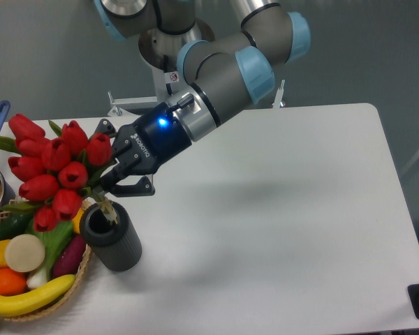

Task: Insert the flowers into the vase
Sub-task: 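Lower the tulip stems into the black vase opening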

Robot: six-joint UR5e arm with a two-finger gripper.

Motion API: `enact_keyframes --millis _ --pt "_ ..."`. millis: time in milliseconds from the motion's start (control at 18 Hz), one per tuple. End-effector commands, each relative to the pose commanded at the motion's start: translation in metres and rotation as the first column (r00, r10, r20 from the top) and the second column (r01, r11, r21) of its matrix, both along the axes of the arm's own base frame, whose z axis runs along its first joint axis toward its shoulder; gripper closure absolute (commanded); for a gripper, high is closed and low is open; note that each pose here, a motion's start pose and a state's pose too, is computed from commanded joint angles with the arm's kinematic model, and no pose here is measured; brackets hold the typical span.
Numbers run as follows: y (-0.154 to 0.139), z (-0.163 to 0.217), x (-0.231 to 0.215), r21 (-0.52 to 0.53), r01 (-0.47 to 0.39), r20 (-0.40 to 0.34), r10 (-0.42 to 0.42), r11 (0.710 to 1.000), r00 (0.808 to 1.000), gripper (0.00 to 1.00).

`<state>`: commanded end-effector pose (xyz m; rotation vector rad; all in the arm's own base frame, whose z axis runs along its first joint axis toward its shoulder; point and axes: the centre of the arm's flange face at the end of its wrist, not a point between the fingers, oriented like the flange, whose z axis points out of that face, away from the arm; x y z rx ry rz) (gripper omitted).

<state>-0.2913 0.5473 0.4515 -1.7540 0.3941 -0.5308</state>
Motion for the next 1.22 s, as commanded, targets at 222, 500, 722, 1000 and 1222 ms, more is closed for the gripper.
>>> enact_keyframes --millis 222,500,722,1000,1222 --pt "0.007 -0.007 0.007 -0.007 0.017 0.008 -0.017 1.000 1.000 0.97" --pt "0.014 -0.021 0.007 -0.008 0.032 0.008 -0.032 0.999 0.999 0.95" --pt "0.015 -0.036 0.004 -0.023 0.032 0.022 -0.031 0.999 0.999 0.92" --pt "0.008 -0.070 0.007 -0.019 0.044 -0.001 -0.044 0.999 0.999 0.88" --pt "0.002 -0.091 0.014 -0.020 0.054 -0.008 -0.054 0.998 0.998 0.85"
